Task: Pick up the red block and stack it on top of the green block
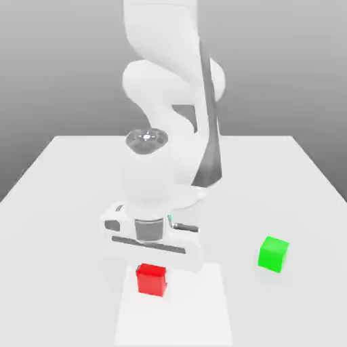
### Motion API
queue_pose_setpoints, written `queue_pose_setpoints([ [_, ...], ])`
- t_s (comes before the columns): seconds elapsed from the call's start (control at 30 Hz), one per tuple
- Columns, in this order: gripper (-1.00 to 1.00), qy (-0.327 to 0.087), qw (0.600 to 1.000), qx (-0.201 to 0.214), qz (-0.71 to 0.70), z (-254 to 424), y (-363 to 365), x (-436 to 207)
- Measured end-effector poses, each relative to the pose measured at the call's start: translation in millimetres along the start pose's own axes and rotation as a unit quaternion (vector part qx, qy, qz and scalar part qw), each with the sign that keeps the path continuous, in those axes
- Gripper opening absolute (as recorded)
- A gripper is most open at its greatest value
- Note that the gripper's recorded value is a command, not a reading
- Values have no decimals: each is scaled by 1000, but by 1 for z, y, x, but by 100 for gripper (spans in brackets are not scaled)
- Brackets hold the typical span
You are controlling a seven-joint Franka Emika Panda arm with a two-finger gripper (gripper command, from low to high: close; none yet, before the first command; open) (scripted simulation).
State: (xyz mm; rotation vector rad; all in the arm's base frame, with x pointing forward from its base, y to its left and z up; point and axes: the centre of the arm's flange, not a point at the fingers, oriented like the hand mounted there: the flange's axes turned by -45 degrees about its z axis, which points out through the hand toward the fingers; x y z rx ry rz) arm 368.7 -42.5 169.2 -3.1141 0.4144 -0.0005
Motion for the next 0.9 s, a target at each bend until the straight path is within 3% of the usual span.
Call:
queue_pose_setpoints([
  [0.17,-100,0,1000,1,-26,-40,-11,-4],
  [0.3,-100,0,979,4,-202,-55,-102,-36],
  [0.53,-100,0,880,2,-474,-75,-215,-128],
  [0.63,-100,0,856,-1,-518,-62,-231,-147],
  [0.8,-100,0,853,-1,-523,-18,-232,-150],
  [0.83,100,0,852,-1,-523,-13,-232,-151],
  [0.9,100,0,852,-1,-523,-13,-232,-151],
])
